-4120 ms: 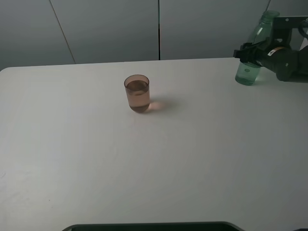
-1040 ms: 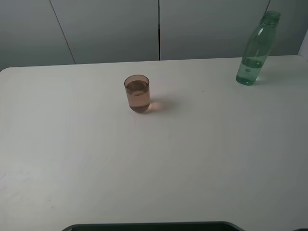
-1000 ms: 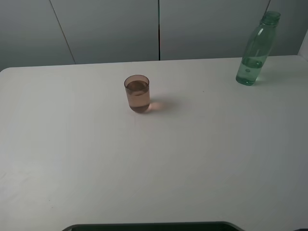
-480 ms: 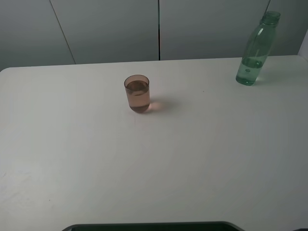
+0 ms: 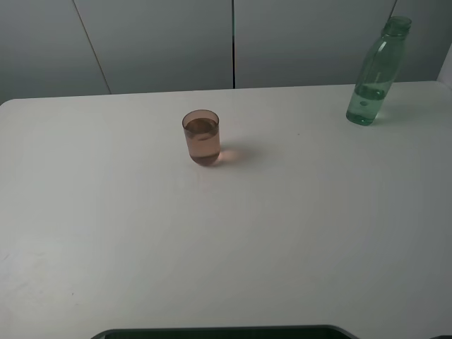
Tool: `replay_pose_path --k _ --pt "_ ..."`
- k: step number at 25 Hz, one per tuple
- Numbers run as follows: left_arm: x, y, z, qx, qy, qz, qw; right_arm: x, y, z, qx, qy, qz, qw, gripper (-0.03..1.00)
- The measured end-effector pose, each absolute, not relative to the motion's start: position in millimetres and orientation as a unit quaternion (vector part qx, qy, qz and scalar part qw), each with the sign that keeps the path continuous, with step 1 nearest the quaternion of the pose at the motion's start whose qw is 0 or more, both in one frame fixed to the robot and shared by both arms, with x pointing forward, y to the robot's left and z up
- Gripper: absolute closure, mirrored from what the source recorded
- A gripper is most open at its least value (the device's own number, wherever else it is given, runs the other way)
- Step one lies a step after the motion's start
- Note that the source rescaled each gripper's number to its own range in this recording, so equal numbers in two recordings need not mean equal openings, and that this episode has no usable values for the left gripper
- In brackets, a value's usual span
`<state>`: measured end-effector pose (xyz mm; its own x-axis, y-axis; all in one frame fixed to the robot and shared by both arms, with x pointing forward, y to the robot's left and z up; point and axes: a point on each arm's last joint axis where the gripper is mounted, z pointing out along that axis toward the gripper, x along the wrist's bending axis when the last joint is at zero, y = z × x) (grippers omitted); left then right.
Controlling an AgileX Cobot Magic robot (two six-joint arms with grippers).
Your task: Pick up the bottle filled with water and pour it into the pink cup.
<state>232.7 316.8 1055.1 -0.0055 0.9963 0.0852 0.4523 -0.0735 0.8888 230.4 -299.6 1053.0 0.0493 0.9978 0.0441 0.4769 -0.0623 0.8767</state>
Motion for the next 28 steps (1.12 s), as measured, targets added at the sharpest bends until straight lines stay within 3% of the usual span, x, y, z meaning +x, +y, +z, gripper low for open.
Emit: replay_pose_path --k 28 --pt "232.7 316.8 1055.1 0.616 0.588 0.396 0.343 230.4 -299.6 1053.0 0.631 0.585 0.365 0.356 -0.03"
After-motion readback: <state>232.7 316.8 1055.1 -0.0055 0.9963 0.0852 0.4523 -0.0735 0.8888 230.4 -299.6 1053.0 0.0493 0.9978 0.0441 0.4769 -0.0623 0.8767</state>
